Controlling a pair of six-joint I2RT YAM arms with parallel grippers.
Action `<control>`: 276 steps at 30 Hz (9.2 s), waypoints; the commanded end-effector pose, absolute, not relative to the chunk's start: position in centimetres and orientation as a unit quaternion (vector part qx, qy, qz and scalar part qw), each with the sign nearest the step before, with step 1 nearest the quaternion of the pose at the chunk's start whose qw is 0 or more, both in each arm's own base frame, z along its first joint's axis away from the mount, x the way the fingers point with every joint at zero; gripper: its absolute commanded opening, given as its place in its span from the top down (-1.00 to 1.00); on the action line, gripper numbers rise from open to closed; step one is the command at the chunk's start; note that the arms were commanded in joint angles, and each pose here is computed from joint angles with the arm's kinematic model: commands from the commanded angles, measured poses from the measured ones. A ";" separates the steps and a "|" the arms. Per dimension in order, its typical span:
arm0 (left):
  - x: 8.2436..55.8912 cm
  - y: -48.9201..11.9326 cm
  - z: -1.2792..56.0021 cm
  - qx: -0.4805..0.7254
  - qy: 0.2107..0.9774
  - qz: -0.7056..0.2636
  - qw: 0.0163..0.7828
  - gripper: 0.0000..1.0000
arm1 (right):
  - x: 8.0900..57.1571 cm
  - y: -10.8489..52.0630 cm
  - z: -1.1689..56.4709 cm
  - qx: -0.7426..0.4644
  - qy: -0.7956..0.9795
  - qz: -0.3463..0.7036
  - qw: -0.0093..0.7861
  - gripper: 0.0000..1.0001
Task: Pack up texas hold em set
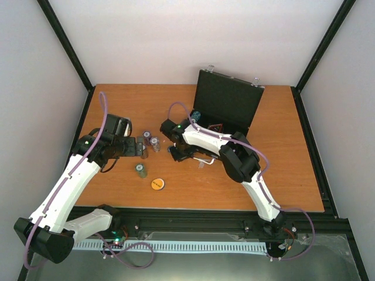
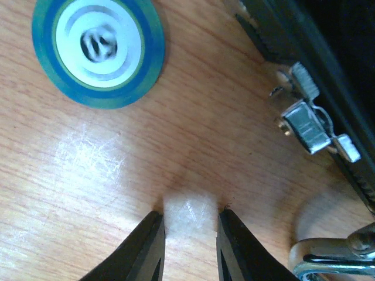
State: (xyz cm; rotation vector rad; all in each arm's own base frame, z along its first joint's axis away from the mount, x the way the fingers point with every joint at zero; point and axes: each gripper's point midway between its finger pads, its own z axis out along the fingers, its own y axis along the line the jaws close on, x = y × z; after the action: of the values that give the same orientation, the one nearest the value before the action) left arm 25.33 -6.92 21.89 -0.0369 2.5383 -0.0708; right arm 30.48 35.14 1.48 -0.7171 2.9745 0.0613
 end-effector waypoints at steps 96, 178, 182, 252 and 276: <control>27.3 -8.2 21.2 0.002 0.958 -0.034 0.284 -0.99 | 43.8 42.4 2.7 -0.233 0.946 0.132 0.182 0.25; 25.3 -8.0 22.8 0.001 0.950 -0.059 0.305 -1.00 | 21.3 36.9 0.1 -0.322 0.947 0.001 0.013 -0.50; 25.3 -8.0 22.7 0.001 0.951 -0.058 0.304 -0.99 | 21.4 36.8 -0.5 -0.325 0.946 -0.002 0.012 -0.48; 25.4 -8.0 22.0 0.000 0.953 -0.054 0.298 -0.99 | 35.4 34.4 11.0 -0.254 0.949 -0.035 0.185 0.26; 26.8 -8.8 21.1 0.002 0.958 -0.055 0.281 -0.99 | 43.8 32.5 11.7 -0.195 0.942 -0.051 0.268 -0.25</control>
State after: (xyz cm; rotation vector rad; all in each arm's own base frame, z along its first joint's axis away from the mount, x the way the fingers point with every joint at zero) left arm 25.90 -8.30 20.30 0.0291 2.5955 -0.1170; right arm 42.92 32.04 8.40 -0.5522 2.6094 -0.1886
